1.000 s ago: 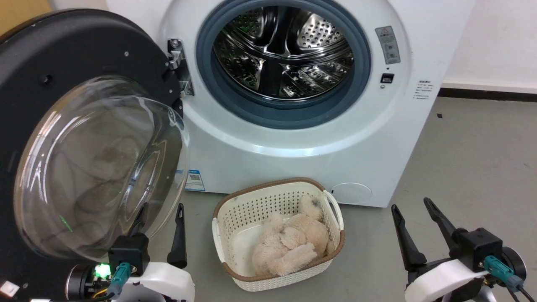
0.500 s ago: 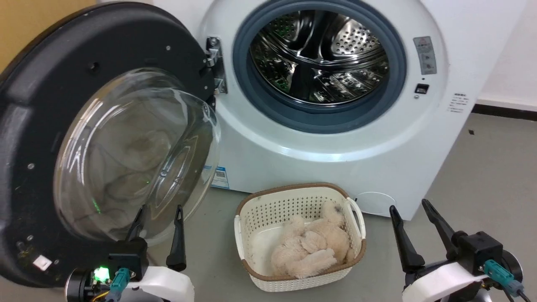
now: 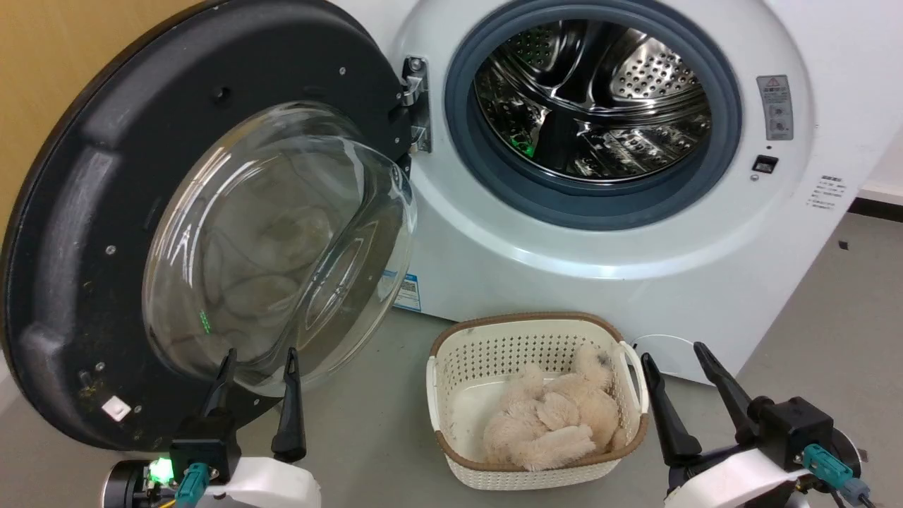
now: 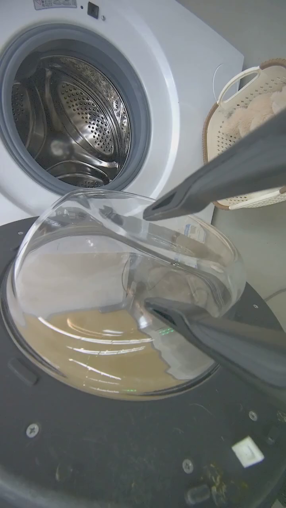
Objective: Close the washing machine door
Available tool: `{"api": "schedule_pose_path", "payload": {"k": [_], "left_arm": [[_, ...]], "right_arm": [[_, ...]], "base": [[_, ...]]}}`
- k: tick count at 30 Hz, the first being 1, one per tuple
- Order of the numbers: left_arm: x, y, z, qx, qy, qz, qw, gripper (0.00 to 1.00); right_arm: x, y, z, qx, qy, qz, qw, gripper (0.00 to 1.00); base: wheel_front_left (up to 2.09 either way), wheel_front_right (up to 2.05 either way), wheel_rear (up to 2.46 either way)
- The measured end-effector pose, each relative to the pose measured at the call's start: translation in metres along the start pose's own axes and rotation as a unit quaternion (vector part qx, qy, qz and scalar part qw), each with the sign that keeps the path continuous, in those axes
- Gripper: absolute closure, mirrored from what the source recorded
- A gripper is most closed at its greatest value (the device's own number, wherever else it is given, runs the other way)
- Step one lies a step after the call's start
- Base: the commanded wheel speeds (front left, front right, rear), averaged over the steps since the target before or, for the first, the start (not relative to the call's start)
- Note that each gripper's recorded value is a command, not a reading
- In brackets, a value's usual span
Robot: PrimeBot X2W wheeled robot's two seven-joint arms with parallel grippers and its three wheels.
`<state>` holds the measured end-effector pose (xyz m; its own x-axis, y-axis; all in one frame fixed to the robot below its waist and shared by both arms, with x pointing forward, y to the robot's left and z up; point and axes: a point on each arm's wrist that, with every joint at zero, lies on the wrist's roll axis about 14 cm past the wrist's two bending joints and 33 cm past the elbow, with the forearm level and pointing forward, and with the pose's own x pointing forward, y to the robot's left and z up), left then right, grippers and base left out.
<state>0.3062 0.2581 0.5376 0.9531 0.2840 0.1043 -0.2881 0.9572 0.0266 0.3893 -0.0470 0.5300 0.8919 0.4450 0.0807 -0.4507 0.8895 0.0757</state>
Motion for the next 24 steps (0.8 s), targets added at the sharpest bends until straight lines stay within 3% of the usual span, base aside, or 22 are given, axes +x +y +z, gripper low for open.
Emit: {"api": "schedule_pose_path", "payload": {"k": [24], "left_arm": [[-0.027, 0.046, 0.007, 0.005, -0.02, 0.085, 0.996, 0.0]], "right_arm": [[0.029, 0.053, -0.009, 0.032, -0.001, 0.095, 0.995, 0.0]], "base": [[0.0, 0.0, 0.0]]}}
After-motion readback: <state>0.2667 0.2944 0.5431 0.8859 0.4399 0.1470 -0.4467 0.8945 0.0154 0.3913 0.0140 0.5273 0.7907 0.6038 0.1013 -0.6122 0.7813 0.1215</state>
